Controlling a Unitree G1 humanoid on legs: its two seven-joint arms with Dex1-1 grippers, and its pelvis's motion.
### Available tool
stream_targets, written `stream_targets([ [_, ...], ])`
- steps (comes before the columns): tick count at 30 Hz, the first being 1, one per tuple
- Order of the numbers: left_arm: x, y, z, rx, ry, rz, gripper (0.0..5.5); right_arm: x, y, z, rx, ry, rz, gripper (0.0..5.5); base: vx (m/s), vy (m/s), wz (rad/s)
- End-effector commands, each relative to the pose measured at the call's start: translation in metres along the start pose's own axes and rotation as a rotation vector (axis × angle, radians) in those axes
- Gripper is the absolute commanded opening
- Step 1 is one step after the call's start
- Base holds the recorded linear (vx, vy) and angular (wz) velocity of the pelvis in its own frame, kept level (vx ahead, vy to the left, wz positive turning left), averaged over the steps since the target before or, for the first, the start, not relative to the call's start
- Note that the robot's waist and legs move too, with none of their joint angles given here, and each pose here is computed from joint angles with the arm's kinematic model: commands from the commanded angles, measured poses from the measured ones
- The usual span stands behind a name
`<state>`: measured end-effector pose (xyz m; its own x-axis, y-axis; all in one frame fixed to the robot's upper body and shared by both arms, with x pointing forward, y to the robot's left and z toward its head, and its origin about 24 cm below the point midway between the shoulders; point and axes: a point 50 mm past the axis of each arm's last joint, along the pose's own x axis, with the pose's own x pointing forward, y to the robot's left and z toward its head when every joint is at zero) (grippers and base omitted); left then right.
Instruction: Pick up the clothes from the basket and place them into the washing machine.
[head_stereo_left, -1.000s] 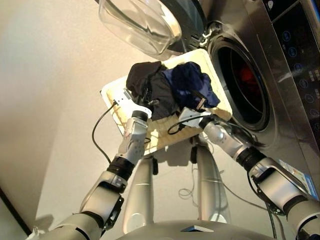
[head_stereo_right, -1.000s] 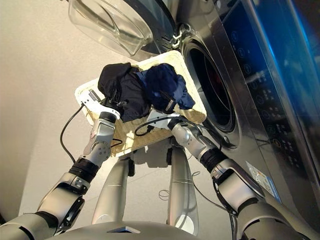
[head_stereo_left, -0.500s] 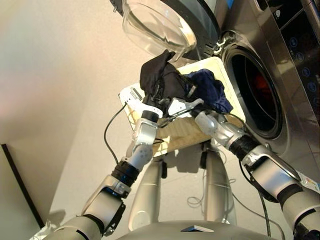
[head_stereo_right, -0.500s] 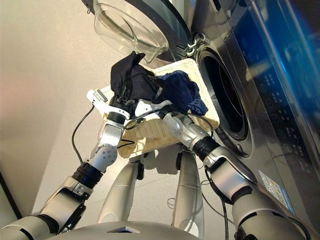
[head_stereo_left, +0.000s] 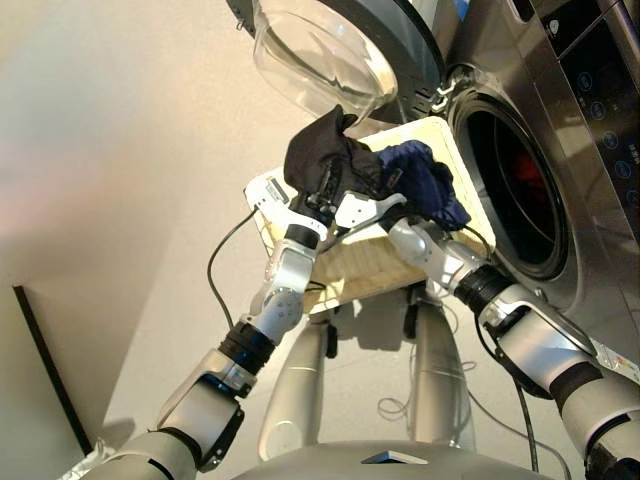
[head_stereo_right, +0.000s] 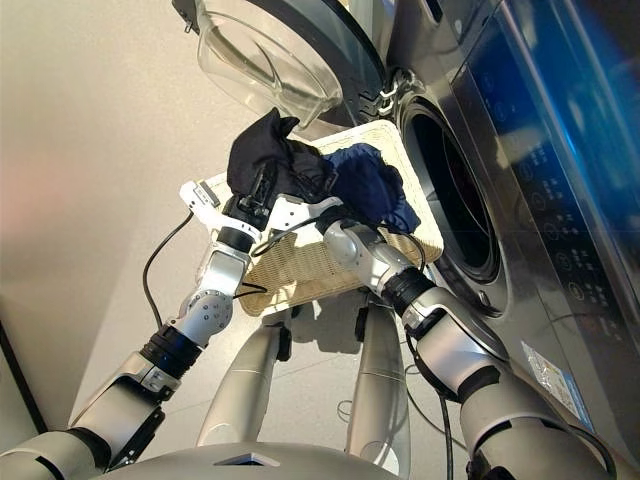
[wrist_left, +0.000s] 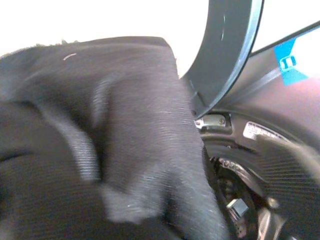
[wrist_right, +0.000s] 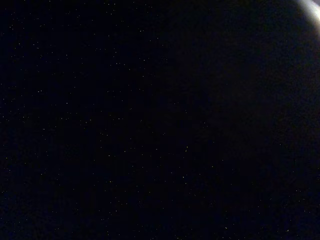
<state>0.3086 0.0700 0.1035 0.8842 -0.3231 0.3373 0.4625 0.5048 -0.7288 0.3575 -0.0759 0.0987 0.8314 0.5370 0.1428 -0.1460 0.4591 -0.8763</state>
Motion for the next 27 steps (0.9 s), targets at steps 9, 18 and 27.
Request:
stream_targets([
  [9,-0.039,0.047,0.092,0.132,-0.561,0.378,5.50,-0.021,-0.055,-0.041,0.213,0.228,-0.581,0.00,0.000,0.000,0.000],
  [18,-0.063,0.067,0.094,0.228,-0.571,0.519,5.50,-0.045,-0.136,-0.086,0.193,0.510,-1.076,0.00,-0.007,0.031,0.031],
  [27,-0.096,0.090,0.079,0.287,-0.413,0.605,5.50,-0.120,-0.275,-0.113,0.238,0.777,-1.566,0.00,0.002,0.052,0.116],
])
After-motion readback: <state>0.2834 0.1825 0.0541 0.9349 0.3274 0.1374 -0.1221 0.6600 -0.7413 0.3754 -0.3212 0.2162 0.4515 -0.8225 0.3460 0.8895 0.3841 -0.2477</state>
